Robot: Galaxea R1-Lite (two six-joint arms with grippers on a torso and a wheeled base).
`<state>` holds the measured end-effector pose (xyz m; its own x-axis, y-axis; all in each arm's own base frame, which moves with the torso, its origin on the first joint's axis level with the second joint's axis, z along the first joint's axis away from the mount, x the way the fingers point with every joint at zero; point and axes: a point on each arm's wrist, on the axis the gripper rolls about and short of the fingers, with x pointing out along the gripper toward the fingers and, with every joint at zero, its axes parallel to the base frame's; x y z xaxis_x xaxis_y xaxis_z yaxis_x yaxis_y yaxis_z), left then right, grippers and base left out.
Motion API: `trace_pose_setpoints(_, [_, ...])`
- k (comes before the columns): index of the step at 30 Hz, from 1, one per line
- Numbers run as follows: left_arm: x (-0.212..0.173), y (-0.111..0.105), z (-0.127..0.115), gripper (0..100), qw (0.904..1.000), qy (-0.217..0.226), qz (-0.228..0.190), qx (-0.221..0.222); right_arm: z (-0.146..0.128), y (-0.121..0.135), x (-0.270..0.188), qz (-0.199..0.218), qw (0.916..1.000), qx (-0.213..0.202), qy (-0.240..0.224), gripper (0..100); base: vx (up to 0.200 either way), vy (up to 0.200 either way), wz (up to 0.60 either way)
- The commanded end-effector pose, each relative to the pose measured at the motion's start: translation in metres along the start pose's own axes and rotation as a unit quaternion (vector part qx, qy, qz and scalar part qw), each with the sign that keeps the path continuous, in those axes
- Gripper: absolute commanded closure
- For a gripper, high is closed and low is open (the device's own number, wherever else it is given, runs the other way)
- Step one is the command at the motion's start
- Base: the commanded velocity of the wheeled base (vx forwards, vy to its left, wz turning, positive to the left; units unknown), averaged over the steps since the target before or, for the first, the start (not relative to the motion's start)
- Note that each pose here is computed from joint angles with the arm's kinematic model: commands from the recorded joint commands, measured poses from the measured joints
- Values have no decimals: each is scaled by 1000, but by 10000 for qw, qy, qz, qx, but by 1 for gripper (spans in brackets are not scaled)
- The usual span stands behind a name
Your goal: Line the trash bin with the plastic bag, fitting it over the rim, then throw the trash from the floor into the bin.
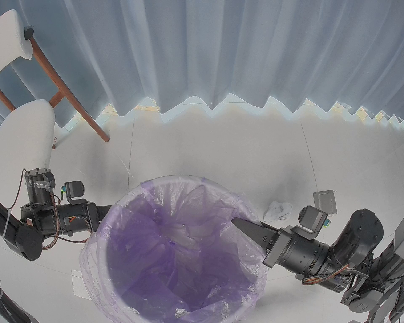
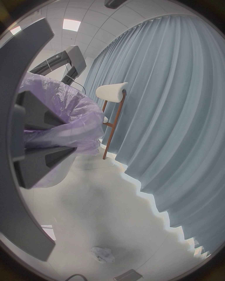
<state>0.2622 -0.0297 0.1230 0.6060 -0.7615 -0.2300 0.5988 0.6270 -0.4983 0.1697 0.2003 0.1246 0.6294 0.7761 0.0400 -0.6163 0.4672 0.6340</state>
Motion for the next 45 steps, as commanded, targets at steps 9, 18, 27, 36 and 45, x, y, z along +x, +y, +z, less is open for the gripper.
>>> trace_pose_setpoints(9, [0, 0, 4, 0, 9999, -145, -17, 70, 7, -1, 0, 63, 9999, -16, -146, 100, 0, 0, 0])
trace_pose_setpoints(18, [-18, 10, 29, 0, 9961, -847, 199, 129, -1, -18, 9, -274, 9996, -84, -24, 100, 0, 0, 0])
trace_pose_setpoints(27, [-47, 9, 61, 0, 9849, -1700, 332, 75, -20, -37, 18, -781, 9962, -339, 165, 100, 0, 0, 0])
trace_pose_setpoints(36, [-19, -50, 26, 0, 9936, -914, -665, -80, -42, -51, 23, -1465, 9835, -1024, 287, 100, 0, 0, 0])
trace_pose_setpoints(45, [5, -81, 50, 0, 9981, -323, -499, -162, -42, -50, 22, -1563, 9796, -1243, 240, 100, 0, 0, 0])
